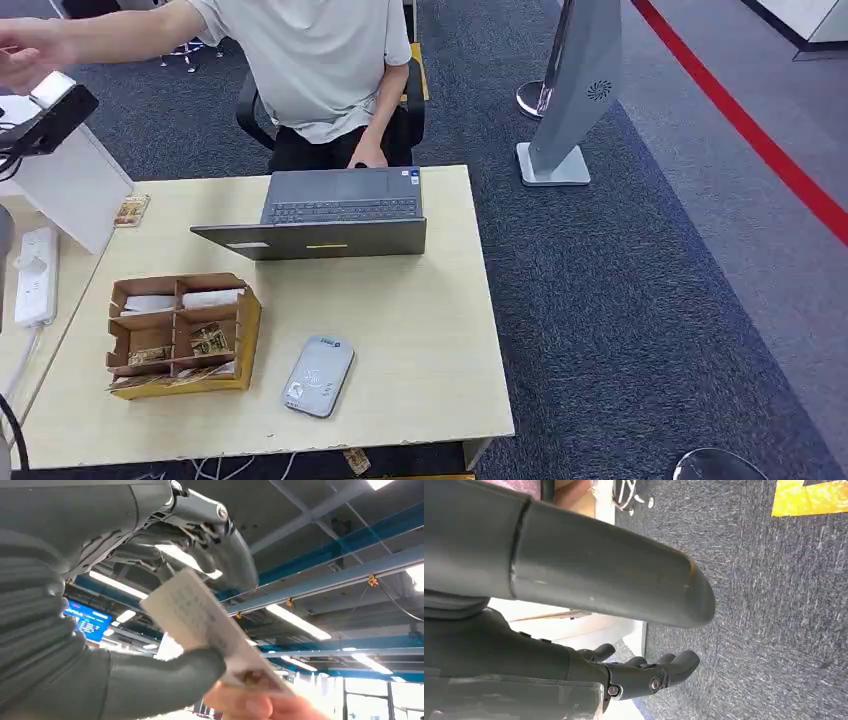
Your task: Pass the card to the sensor for recognition and then transmit it.
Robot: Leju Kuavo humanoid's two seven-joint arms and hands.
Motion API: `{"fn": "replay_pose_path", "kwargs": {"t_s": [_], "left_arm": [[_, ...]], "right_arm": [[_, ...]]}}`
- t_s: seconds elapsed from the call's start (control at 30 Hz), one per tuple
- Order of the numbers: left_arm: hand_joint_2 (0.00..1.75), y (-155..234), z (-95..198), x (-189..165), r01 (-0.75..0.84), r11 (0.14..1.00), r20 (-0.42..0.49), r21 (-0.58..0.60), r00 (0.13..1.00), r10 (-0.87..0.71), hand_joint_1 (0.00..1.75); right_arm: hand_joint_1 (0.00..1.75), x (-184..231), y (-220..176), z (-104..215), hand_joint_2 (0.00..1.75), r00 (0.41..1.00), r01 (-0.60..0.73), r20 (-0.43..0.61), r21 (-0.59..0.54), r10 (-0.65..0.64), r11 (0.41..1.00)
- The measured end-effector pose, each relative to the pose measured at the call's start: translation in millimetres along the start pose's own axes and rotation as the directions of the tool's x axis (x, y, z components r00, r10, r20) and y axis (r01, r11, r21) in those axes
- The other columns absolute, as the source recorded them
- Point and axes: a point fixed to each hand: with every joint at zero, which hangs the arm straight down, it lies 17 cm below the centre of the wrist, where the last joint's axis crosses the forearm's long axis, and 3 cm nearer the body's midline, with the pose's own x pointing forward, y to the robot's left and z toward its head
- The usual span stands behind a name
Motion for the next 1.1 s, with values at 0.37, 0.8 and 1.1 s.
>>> {"fn": "replay_pose_path", "kwargs": {"t_s": [0.37,0.8,1.1], "left_arm": [[1.75,2.5,-0.7,0.2,0.001,1.0,0.001,0.008,1.0,-0.001,1.75],[1.75,3.9,-1.0,-1.1,0.011,1.0,-0.003,0.012,1.0,-0.011,1.75],[1.75,5.9,-2.0,0.5,0.01,1.0,0.006,0.019,1.0,-0.01,1.75]], "right_arm": [[0.0,0.0,0.2,0.1,0.0,1.0,-0.002,0.0,0.0,0.002,1.0],[0.0,-0.5,0.7,0.1,0.0,1.0,0.003,-0.002,0.002,-0.003,1.0],[0.0,0.4,8.0,1.4,0.0,1.0,-0.004,0.005,0.041,0.004,0.999]]}}
